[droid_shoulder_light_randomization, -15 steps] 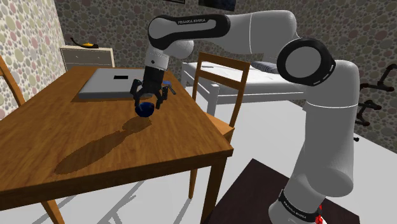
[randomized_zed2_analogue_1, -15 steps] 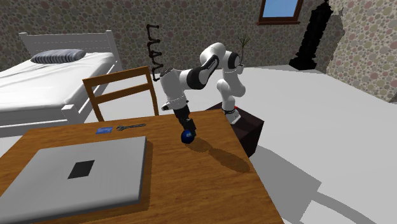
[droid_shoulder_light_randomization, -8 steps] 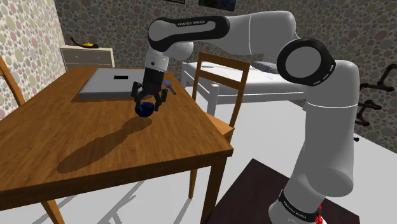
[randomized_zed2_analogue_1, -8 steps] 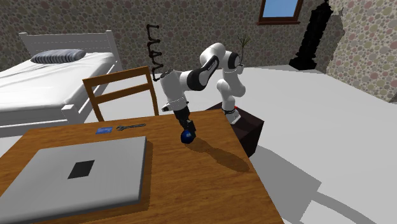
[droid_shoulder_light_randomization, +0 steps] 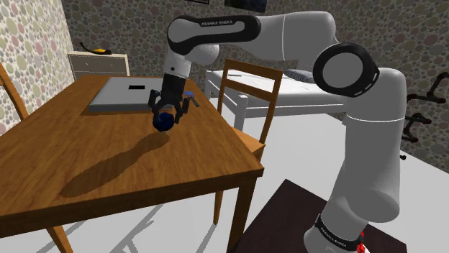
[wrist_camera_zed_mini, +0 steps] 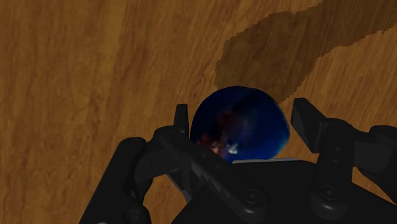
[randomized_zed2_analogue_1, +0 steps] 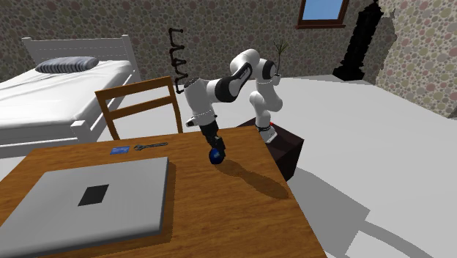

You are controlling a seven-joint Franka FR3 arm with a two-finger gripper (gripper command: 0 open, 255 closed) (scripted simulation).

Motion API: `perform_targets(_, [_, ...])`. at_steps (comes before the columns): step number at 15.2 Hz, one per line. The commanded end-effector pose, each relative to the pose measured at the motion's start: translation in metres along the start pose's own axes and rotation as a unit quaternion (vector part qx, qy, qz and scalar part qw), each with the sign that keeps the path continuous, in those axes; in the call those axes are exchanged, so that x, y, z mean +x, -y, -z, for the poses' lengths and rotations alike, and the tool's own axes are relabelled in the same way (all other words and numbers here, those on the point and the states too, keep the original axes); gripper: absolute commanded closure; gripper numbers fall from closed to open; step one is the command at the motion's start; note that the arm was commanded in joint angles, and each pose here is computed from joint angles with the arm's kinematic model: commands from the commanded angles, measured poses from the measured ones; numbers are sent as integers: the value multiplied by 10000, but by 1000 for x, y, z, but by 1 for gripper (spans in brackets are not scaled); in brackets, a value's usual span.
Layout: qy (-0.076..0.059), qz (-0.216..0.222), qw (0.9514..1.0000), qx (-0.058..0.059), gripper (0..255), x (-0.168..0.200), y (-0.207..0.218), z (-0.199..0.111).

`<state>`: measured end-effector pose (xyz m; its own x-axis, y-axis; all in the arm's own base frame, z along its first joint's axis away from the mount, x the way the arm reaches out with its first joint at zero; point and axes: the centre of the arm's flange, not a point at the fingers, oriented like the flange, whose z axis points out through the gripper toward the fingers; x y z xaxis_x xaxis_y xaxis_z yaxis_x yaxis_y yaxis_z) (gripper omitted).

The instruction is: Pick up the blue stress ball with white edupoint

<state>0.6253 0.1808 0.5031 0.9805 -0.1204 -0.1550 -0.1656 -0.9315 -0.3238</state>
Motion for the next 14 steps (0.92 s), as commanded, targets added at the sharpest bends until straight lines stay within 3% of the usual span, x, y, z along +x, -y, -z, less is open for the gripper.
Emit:
perform_targets(1, [0, 0, 10000, 0, 255, -2, 3, 10])
perform_targets(14, [0, 0, 10000, 0, 255, -11, 22, 65])
